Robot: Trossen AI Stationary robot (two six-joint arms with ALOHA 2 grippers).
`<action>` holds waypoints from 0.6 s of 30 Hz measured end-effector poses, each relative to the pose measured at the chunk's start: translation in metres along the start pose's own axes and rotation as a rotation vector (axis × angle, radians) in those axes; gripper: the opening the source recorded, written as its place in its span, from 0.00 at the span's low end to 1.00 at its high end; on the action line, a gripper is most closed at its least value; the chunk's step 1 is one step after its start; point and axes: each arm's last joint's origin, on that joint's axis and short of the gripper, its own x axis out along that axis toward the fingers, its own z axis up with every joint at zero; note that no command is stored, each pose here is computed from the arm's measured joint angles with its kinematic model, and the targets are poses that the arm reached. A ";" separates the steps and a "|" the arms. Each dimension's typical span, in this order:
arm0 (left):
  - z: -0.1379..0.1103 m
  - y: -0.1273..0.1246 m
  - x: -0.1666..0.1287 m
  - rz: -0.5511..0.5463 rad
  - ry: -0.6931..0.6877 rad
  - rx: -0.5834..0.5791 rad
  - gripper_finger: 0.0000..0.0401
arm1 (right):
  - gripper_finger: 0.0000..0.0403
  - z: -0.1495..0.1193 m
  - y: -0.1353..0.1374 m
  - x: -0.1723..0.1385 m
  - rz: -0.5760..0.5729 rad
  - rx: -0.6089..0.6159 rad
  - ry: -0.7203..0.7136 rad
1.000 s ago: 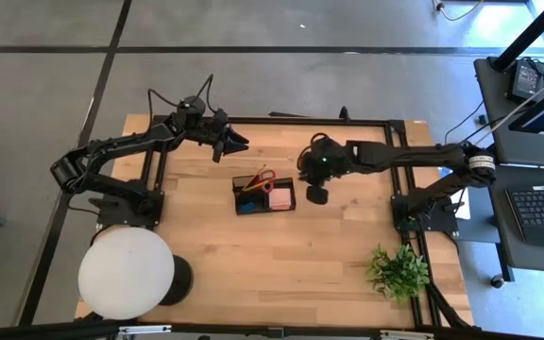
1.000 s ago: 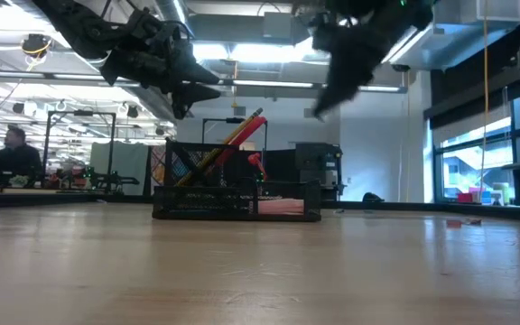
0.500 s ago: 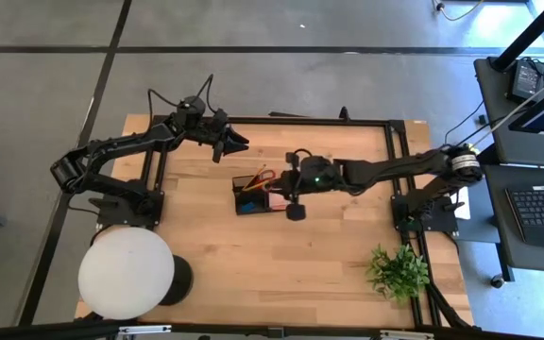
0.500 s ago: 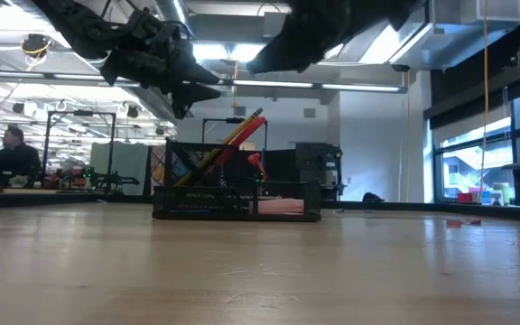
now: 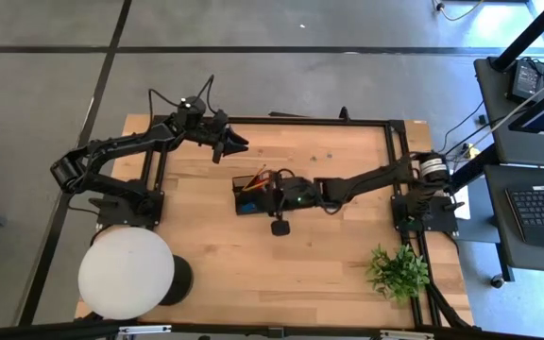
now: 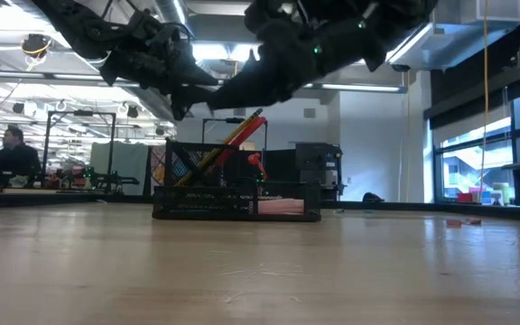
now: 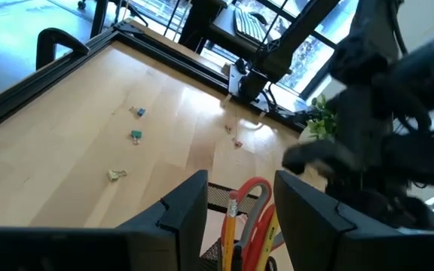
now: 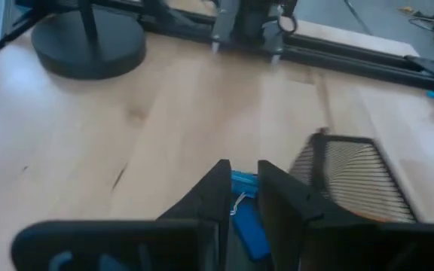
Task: Pick and place office supplies into organizer
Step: Put the blue binder clip into the desk organizer
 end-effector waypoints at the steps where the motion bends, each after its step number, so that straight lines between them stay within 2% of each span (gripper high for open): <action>1: 0.000 0.000 0.000 0.000 0.002 -0.002 0.37 | 0.16 -0.003 0.003 0.003 -0.002 -0.003 0.002; 6: -0.002 0.000 0.000 0.004 0.018 -0.018 0.37 | 0.16 -0.017 0.013 0.017 -0.063 -0.037 0.034; 11: -0.002 0.001 0.000 0.005 0.019 -0.020 0.37 | 0.16 -0.030 0.015 0.025 -0.190 -0.078 0.099; 18: -0.002 0.001 0.000 0.005 0.019 -0.019 0.37 | 0.16 -0.037 0.016 0.028 -0.197 -0.085 0.132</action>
